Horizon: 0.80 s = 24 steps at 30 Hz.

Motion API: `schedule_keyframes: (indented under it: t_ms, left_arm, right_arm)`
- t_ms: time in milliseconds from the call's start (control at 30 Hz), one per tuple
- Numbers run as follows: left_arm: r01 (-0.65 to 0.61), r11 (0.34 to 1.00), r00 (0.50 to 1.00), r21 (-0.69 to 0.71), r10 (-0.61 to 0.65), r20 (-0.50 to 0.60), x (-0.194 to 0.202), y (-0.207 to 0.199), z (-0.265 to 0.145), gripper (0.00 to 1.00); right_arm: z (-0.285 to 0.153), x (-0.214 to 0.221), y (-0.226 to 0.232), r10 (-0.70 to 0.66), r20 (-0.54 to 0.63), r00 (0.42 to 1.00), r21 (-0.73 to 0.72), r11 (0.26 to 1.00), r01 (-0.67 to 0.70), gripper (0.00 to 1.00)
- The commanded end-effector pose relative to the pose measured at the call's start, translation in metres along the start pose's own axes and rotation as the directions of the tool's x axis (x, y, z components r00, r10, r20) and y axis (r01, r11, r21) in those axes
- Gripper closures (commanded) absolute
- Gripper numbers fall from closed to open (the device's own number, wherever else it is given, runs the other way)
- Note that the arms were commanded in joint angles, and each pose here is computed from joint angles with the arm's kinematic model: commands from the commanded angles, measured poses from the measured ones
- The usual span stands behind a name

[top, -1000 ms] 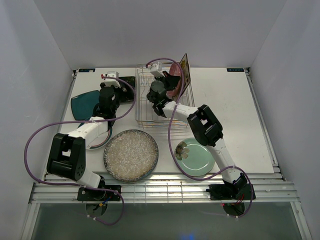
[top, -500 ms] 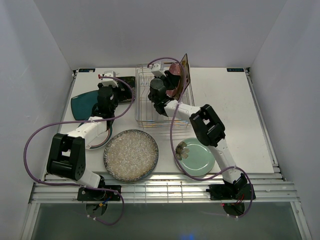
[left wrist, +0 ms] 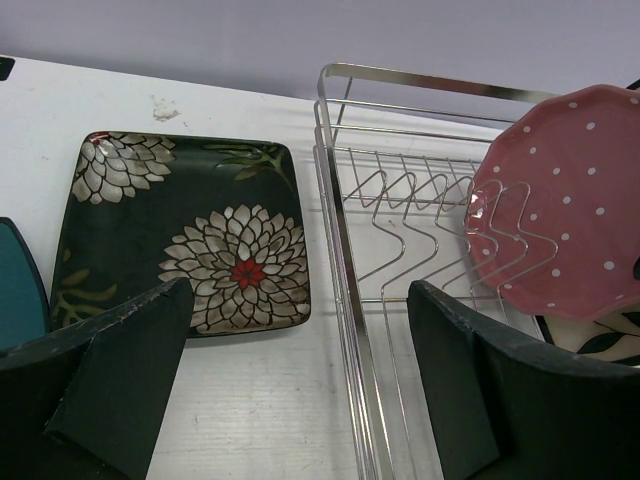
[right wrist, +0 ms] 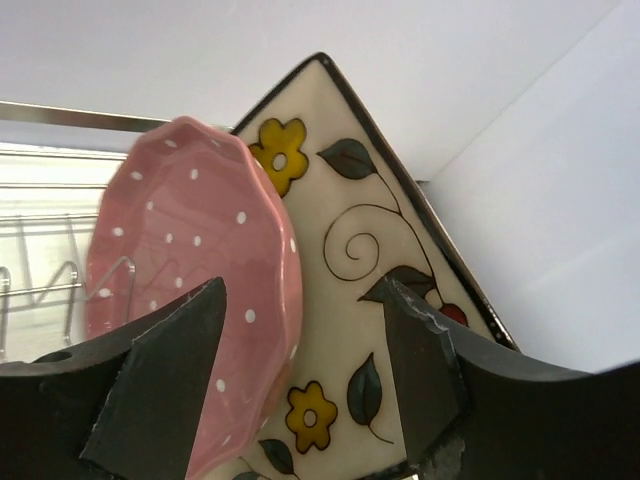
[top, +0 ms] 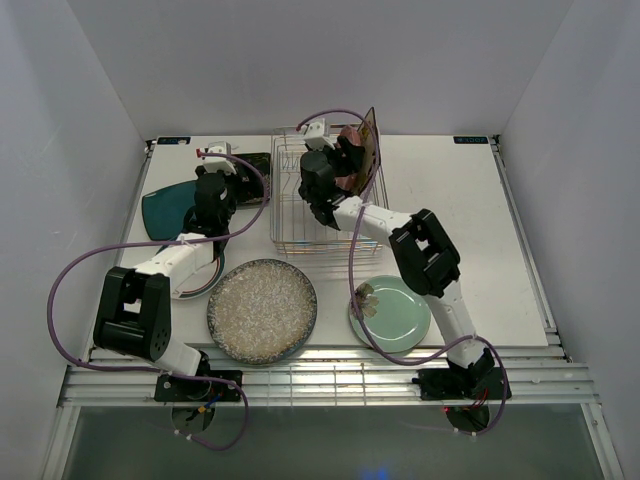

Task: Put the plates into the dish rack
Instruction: Insert the plate into the dish rack.

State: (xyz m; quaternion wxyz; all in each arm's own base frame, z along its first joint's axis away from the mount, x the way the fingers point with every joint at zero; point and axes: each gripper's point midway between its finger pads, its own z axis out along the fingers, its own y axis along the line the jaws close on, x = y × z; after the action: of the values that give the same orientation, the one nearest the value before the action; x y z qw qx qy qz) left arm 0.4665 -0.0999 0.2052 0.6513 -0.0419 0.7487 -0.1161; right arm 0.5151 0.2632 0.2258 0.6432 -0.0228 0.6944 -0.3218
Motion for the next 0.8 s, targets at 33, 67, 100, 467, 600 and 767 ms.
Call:
schedule_keyframes:
  t_ms: [33, 67, 100, 467, 600, 767]
  left_arm:
    - [0.007, 1.000, 0.999, 0.013, -0.008, 0.051, -0.020, -0.002, -0.008, 0.02]
    - [0.005, 1.000, 0.999, 0.016, -0.006, 0.050, -0.020, -0.002, -0.009, 0.02]
    - [0.006, 1.000, 0.999, 0.016, -0.006, 0.053, -0.021, -0.003, -0.009, 0.02]
    - [0.000, 1.000, 0.998, 0.029, -0.001, 0.061, -0.025, -0.005, -0.013, 0.02]
    - [-0.002, 1.000, 0.998, 0.029, 0.000, 0.061, -0.025, -0.005, -0.014, 0.02]
    - [-0.003, 0.999, 0.998, 0.044, 0.000, 0.059, -0.024, -0.007, -0.015, 0.02]
  right_arm:
    - [-0.009, -0.045, -0.027, 0.208, 0.025, 0.978, -0.076, 0.976, -0.206, 0.30]
    - [-0.013, -0.050, -0.031, 0.235, 0.026, 0.972, -0.106, 0.967, -0.232, 0.29]
    - [-0.015, -0.051, -0.033, 0.230, 0.029, 0.973, -0.123, 0.967, -0.224, 0.28]
    - [-0.043, -0.051, -0.053, 0.301, -0.038, 0.953, -0.266, 0.916, -0.300, 0.02]
    - [-0.054, -0.049, -0.073, 0.343, -0.051, 0.938, -0.286, 0.895, -0.343, 0.10]
    - [-0.068, -0.037, -0.095, 0.375, -0.089, 0.923, -0.311, 0.870, -0.383, 0.10]
